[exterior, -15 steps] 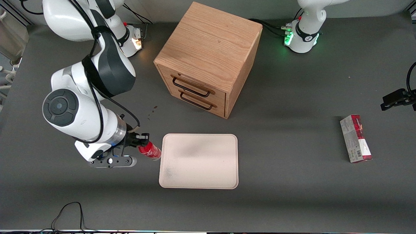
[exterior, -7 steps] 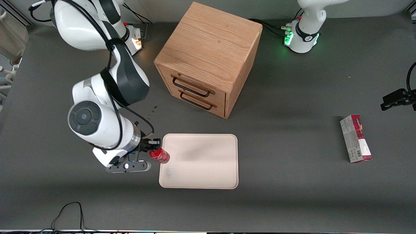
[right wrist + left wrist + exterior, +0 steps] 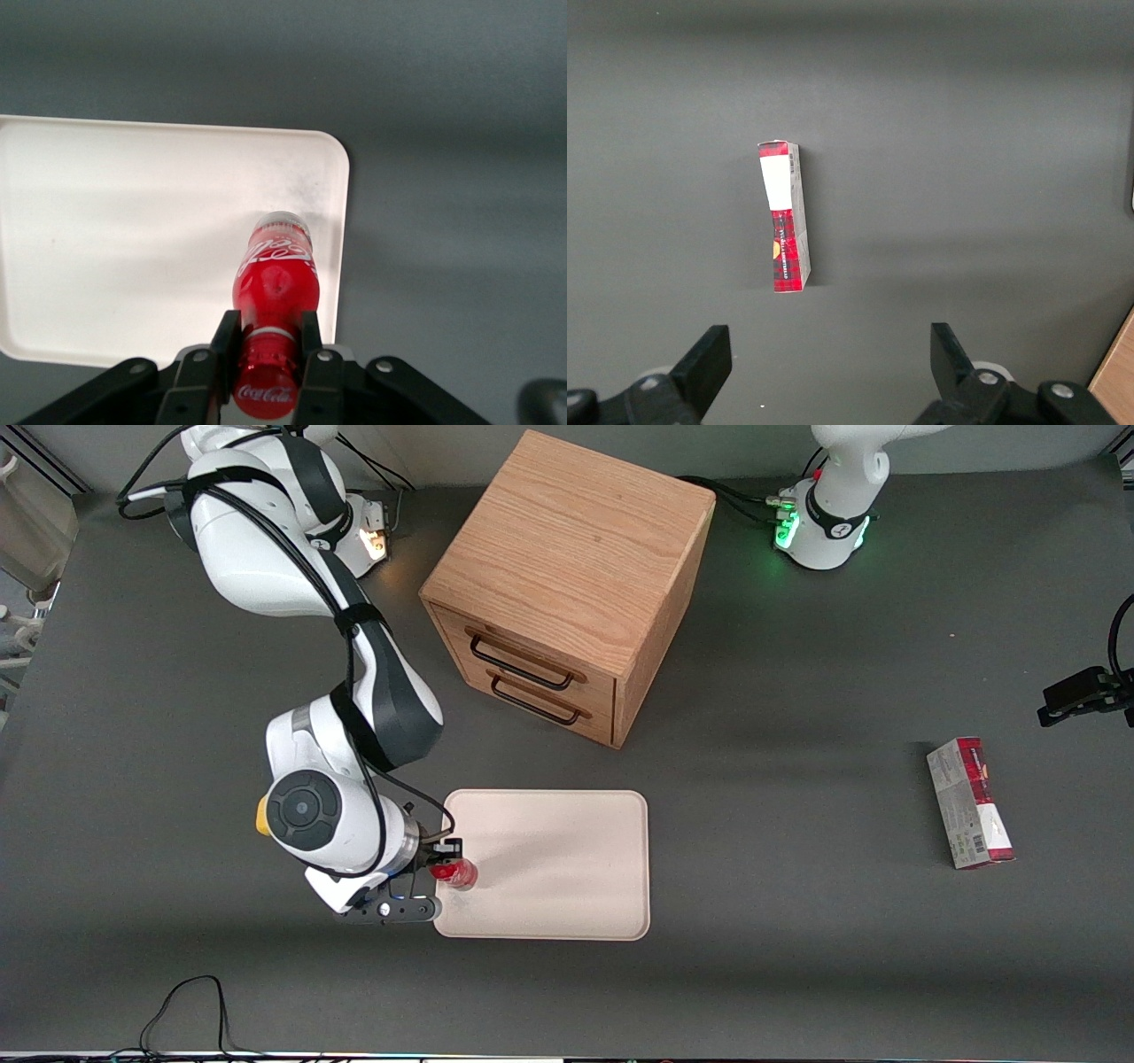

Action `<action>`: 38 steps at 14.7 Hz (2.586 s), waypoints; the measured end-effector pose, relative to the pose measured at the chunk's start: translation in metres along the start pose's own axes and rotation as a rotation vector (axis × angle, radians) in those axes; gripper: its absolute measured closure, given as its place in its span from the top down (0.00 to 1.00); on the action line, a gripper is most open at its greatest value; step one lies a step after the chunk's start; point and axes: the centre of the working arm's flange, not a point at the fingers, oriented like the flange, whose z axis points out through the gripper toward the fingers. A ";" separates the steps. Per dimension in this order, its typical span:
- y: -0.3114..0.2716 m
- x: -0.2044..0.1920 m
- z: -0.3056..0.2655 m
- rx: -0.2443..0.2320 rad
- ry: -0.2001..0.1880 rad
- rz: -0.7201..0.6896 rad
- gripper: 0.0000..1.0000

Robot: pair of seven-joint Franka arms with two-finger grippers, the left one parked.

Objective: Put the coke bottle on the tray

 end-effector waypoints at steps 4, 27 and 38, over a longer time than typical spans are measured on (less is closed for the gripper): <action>-0.001 0.005 0.023 0.001 0.009 0.001 0.31; 0.027 -0.071 -0.167 -0.057 -0.139 0.006 1.00; 0.188 -0.131 -0.230 -0.038 -0.099 0.128 1.00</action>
